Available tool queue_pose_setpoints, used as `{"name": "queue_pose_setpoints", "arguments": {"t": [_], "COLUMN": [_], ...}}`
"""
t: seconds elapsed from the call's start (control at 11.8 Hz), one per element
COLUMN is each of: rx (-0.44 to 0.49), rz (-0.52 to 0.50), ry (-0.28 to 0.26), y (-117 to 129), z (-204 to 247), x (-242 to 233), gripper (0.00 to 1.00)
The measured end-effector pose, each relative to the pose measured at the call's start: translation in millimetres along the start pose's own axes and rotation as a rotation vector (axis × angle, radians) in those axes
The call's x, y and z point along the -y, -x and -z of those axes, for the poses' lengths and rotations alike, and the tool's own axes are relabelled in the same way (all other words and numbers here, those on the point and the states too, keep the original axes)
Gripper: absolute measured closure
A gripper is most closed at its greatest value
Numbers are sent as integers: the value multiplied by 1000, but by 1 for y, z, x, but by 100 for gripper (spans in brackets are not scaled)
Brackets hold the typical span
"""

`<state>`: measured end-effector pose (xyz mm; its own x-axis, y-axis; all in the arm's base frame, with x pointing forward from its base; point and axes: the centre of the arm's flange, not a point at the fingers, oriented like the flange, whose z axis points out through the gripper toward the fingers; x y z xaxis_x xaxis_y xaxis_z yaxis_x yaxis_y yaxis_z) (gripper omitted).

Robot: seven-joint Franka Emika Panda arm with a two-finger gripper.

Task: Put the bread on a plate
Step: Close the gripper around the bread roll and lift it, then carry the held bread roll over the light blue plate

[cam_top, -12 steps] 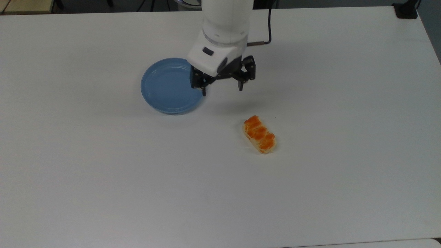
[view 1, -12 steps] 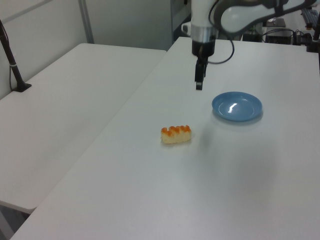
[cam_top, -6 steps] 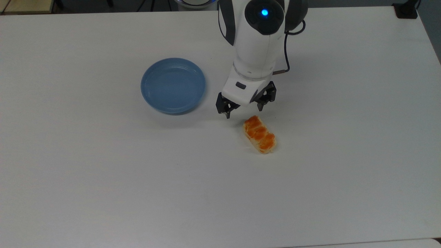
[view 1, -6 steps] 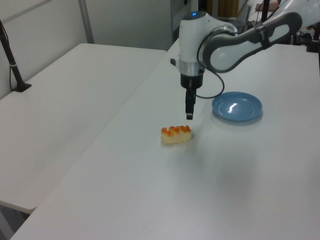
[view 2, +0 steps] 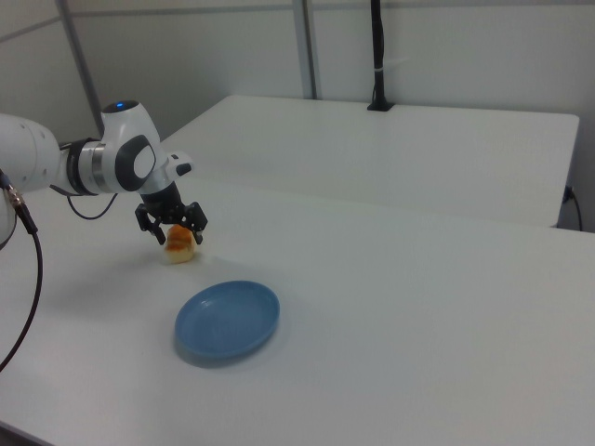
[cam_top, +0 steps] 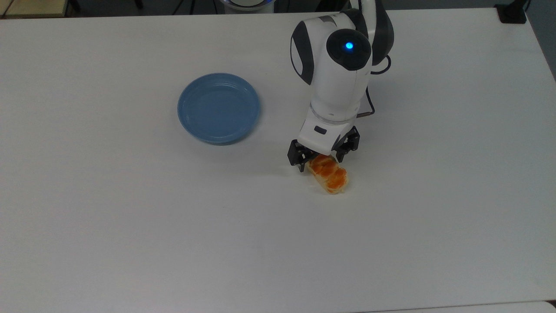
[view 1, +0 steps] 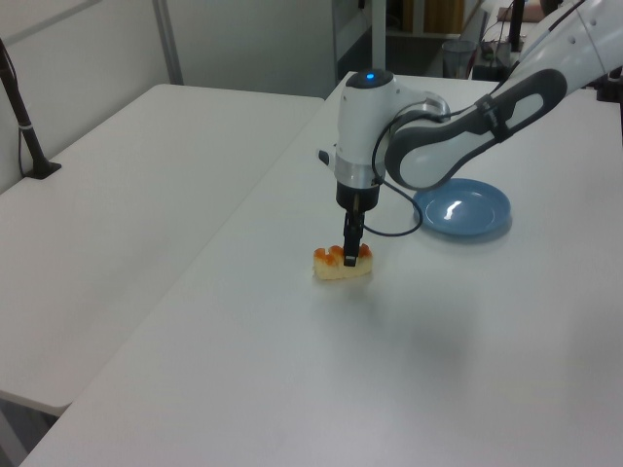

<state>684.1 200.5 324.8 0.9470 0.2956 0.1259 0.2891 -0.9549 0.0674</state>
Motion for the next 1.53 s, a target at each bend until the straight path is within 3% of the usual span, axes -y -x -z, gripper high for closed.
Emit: {"name": "queue_pose_setpoints", "arguments": {"t": [0.17,0.42,0.59,0.68,0.93,1.02,1.1,1.27,1.53], "rx": [-9,-21,-31,-40,-77,-47,8,72,121], "rz": [-12,-33,-37,-40,-65,-73,-64,-73,-172], "ry": [5,13,17,19,29,34,35,29,20], "y": [-4,-10,-13,-15,-21,-16,-7,18,67], "z": [-13,-25,-20,-16,19,33,46,64,70], "x": [10,17,14,12,-7,-20,-35,-70,-138], "gripper": [0,15,47,57,65,68,73,73,71]}}
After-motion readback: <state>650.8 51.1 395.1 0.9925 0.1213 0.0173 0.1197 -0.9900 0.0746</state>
